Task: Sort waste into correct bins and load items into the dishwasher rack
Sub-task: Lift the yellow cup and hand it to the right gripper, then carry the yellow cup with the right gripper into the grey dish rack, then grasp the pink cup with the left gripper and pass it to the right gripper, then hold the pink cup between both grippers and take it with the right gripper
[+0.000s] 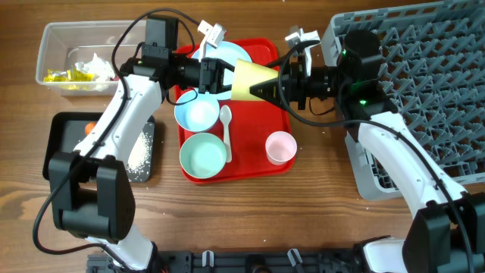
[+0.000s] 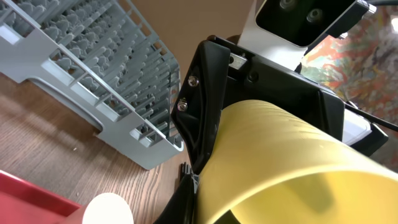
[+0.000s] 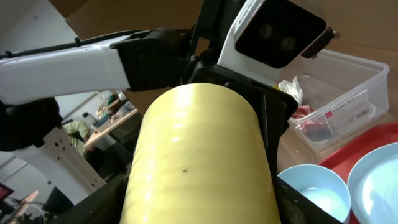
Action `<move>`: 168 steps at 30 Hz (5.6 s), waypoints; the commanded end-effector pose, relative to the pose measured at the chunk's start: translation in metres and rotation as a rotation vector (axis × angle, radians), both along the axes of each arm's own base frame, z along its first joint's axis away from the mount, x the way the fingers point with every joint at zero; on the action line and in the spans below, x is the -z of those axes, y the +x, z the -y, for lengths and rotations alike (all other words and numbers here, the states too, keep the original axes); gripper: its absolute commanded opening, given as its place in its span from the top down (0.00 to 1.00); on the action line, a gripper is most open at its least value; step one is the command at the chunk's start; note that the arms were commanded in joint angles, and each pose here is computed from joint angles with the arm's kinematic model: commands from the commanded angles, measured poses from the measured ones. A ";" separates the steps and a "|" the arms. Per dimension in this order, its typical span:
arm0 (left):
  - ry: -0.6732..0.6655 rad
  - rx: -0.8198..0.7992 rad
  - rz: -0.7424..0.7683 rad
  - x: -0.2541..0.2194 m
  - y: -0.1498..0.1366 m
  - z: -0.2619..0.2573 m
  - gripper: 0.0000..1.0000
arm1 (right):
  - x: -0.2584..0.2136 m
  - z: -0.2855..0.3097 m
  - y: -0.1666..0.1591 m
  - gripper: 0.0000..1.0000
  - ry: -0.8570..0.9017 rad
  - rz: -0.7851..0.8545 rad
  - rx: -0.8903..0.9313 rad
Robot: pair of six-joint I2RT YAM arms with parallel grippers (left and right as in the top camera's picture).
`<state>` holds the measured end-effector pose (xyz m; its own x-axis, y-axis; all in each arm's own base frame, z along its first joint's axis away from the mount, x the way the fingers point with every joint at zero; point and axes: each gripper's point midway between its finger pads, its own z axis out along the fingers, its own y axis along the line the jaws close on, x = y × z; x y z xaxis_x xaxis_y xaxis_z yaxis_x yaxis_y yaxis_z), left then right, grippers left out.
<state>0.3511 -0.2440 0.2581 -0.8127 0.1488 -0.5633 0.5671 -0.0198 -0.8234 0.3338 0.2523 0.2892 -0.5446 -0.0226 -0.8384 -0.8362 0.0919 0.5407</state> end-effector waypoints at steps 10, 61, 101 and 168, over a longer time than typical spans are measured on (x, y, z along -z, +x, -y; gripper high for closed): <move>0.003 -0.008 0.057 -0.009 0.002 0.001 0.62 | -0.004 -0.007 -0.009 0.56 0.012 0.030 -0.064; 0.982 -0.443 0.095 0.184 0.050 0.002 0.65 | 0.132 0.393 -0.056 0.57 -1.017 -1.147 1.325; 1.148 -0.108 0.165 0.194 -0.056 0.049 0.27 | 0.059 0.266 0.004 0.00 -1.019 -0.603 1.140; 0.252 -0.163 0.003 -0.002 0.004 0.005 0.61 | -0.005 0.047 0.000 0.46 -0.075 -0.055 0.076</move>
